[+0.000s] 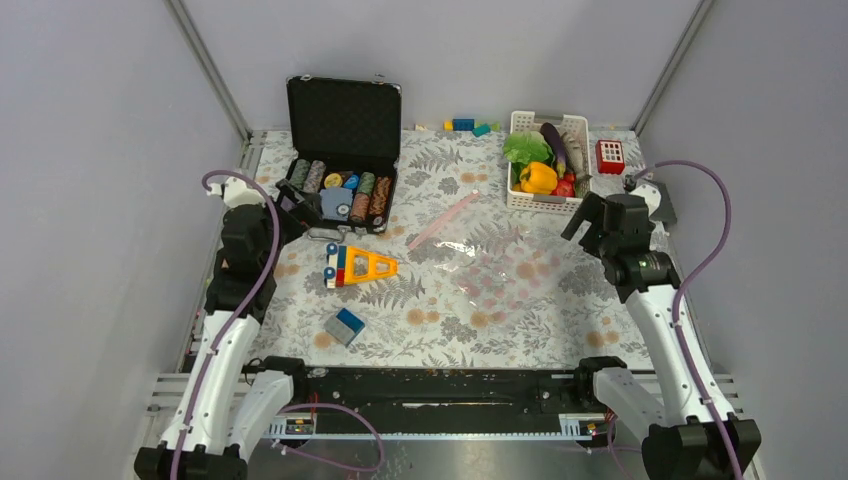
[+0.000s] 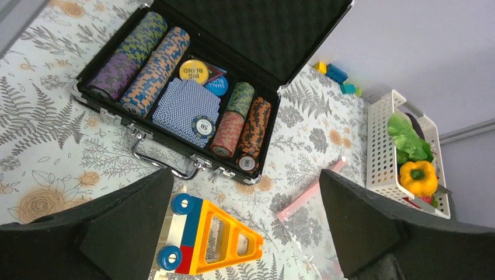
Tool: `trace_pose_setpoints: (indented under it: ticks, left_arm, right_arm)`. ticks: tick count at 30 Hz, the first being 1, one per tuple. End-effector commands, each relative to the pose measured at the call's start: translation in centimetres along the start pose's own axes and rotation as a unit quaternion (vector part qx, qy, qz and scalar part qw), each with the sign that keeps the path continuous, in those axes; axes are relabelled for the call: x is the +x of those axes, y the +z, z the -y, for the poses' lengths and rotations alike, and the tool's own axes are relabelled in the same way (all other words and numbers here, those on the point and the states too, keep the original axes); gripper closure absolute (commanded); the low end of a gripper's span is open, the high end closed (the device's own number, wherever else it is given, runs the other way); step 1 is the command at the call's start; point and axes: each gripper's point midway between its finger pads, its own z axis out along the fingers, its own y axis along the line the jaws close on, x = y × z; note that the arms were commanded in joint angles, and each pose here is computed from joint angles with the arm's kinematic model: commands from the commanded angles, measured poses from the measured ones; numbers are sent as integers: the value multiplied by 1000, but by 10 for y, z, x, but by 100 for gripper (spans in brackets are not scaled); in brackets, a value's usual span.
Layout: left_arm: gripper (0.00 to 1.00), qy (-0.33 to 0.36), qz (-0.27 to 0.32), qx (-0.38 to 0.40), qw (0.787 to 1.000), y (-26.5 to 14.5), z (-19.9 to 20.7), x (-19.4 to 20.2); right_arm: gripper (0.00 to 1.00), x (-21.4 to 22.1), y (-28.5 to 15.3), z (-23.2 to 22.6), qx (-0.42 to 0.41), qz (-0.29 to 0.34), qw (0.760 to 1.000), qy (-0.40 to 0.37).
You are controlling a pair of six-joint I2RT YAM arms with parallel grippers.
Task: Place the food in the zip-top bag and seal the zipper
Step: Pick up the zipper food storage bag at the center of the board.
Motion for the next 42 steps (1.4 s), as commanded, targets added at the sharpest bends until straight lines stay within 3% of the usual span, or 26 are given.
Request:
trace_pose_setpoints:
  ticks: [1, 5, 9, 12, 16, 19, 23, 28, 38, 42]
  left_arm:
    - [1, 0, -29, 26, 999, 7, 11, 9]
    - [1, 2, -74, 100, 992, 13, 36, 26]
    - [1, 40, -173, 206, 962, 27, 93, 58]
    - [1, 126, -247, 196, 941, 49, 121, 101]
    - [1, 219, -332, 204, 895, 83, 154, 164]
    - [1, 274, -394, 167, 861, 121, 150, 216]
    - [1, 303, -427, 156, 837, 158, 145, 257]
    - [1, 305, -449, 166, 823, 172, 145, 288]
    - [2, 303, -473, 132, 817, 167, 125, 316]
    - [13, 333, -457, 98, 819, 164, 120, 319]
  right_arm:
    - [2, 3, 2, -10, -38, 16, 999, 11]
    - [2, 15, 4, -44, -133, -4, 991, 31]
    - [2, 32, 8, -48, -149, -36, 988, 35]
    - [2, 48, 10, -46, -155, -51, 986, 42]
    - [2, 66, 7, -44, -169, -62, 983, 47]
    - [2, 74, 8, -31, -146, -62, 987, 41]
    - [2, 80, 3, -27, -150, -56, 986, 45]
    - [2, 78, -2, -27, -157, -47, 985, 44]
    - [2, 76, -6, -29, -166, -45, 984, 45]
    - [2, 77, -5, -25, -154, -46, 986, 45]
